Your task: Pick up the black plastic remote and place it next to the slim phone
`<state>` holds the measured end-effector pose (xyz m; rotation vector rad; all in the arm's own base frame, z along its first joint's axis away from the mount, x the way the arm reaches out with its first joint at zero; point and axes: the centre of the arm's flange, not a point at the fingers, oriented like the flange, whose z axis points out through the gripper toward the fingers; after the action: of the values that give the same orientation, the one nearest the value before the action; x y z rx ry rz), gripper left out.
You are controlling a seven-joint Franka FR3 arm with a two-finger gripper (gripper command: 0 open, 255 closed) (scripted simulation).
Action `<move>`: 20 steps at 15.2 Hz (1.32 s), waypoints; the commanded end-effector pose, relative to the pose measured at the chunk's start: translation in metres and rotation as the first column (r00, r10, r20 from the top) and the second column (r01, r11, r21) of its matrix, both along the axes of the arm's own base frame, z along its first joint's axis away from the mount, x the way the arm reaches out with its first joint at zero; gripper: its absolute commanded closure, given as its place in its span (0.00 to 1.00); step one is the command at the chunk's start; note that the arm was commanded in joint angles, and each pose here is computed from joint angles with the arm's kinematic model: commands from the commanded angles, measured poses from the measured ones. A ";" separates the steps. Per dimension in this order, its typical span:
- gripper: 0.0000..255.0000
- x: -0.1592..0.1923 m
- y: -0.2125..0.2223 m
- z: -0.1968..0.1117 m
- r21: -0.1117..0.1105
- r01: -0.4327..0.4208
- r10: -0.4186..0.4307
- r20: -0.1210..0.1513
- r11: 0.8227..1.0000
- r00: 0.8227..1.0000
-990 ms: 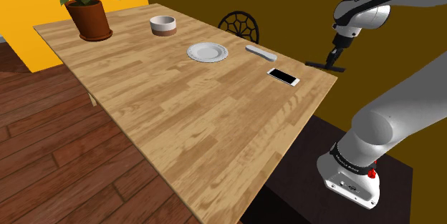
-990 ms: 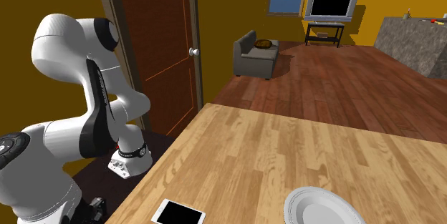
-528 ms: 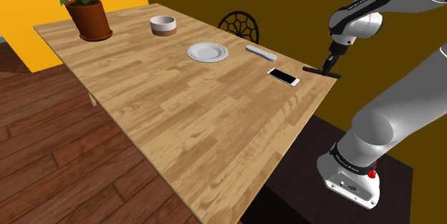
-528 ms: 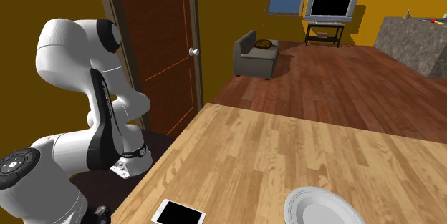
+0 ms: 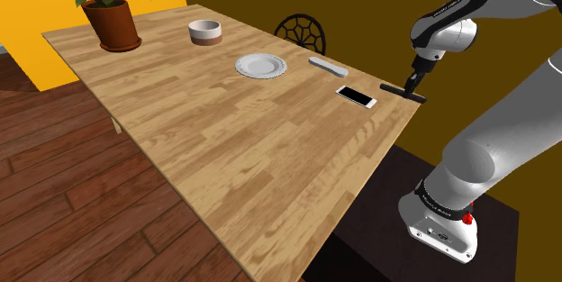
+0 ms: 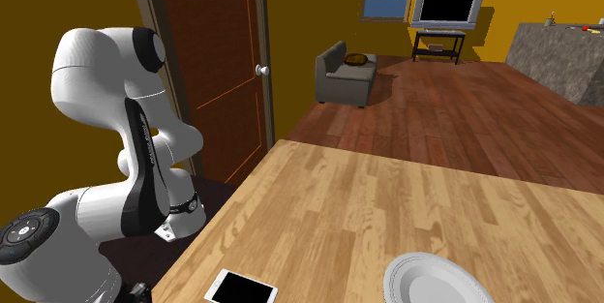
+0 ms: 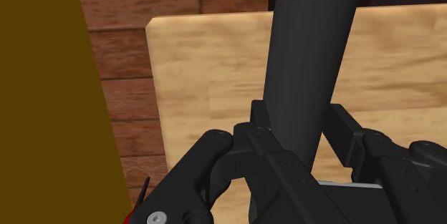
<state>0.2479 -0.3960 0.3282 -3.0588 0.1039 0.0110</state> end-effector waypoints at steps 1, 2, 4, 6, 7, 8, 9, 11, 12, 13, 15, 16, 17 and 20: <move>1.00 0.000 0.000 0.000 0.001 0.000 0.000 -0.001 1.000 1.000; 1.00 0.000 0.000 0.000 0.001 0.000 0.000 -0.001 1.000 1.000; 0.00 0.000 0.000 0.000 0.001 0.000 0.000 -0.001 1.000 1.000; 0.00 0.000 0.000 0.000 0.001 0.000 0.000 -0.001 1.000 1.000; 0.00 0.000 0.000 0.000 0.001 0.000 0.000 -0.001 1.000 1.000; 0.00 0.000 0.000 0.000 0.000 0.000 0.000 -0.001 1.000 1.000; 0.00 0.000 -0.001 0.013 0.001 0.000 0.000 -0.001 1.000 1.000; 0.00 0.000 -0.003 0.039 0.001 0.000 0.000 -0.001 1.000 1.000; 0.00 0.000 -0.004 0.050 0.001 0.000 0.000 -0.001 1.000 1.000; 0.00 0.000 -0.004 0.050 0.001 0.000 0.000 -0.001 1.000 1.000; 0.00 0.000 -0.004 0.050 0.000 0.000 0.000 -0.001 1.000 1.000; 0.00 0.000 -0.004 0.050 0.001 0.000 0.000 -0.001 1.000 1.000; 0.00 0.000 -0.004 0.050 0.001 0.000 0.000 -0.001 1.000 1.000; 0.00 0.000 -0.004 0.050 0.001 0.000 0.000 -0.001 1.000 1.000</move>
<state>0.2481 -0.3999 0.3777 -3.0583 0.1035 0.0118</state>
